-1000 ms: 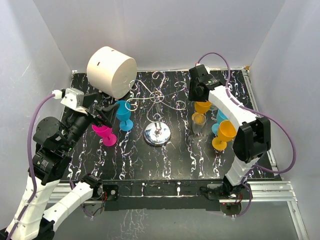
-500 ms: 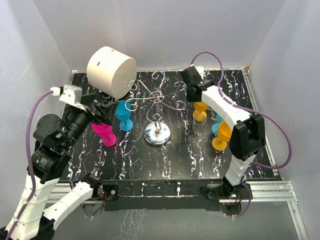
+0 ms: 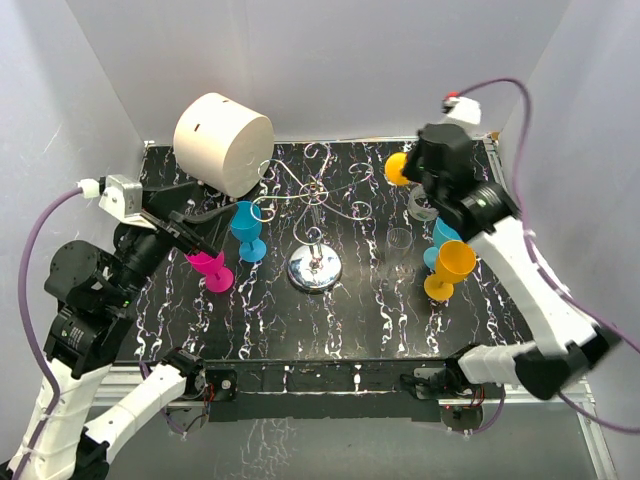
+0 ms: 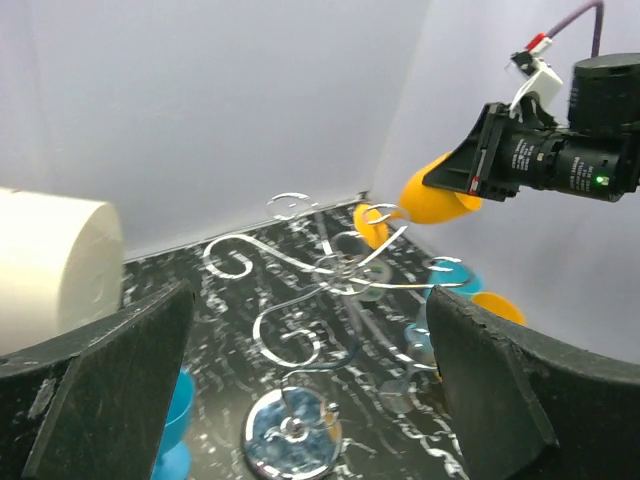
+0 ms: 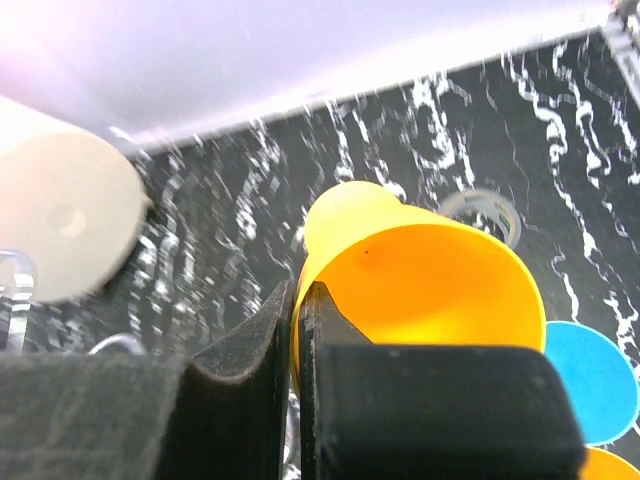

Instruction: Place the wine glass upside down on the wine glass rack

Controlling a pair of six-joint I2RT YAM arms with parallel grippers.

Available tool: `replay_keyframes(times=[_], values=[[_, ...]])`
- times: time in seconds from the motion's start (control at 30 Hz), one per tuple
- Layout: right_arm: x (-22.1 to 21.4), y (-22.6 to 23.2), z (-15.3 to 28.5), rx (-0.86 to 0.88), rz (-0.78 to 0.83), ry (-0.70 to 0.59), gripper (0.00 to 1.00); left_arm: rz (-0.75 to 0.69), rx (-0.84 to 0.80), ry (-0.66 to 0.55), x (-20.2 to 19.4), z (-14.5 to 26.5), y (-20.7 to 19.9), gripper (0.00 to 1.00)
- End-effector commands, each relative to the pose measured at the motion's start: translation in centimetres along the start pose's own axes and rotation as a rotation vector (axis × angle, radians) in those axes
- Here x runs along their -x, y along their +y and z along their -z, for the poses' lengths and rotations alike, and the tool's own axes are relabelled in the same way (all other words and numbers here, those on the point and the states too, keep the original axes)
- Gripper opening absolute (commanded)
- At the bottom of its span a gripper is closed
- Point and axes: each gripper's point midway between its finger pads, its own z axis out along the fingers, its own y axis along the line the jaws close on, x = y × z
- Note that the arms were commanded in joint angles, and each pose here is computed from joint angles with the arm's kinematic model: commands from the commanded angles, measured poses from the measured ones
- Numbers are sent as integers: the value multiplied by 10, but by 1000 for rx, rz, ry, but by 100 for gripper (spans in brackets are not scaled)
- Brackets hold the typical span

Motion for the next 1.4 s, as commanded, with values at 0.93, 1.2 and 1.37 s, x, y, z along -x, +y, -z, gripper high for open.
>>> replay_keyframes(times=[0.93, 1.2, 1.37], values=[[117, 58, 189, 938, -781, -453, 0, 906, -418, 0, 43, -114, -85, 99], [126, 83, 183, 1051, -812, -437, 0, 1014, -321, -6, 42, -159, -70, 99], [132, 89, 179, 1083, -832, -452, 0, 1098, -299, -34, 40, -181, -63, 90]])
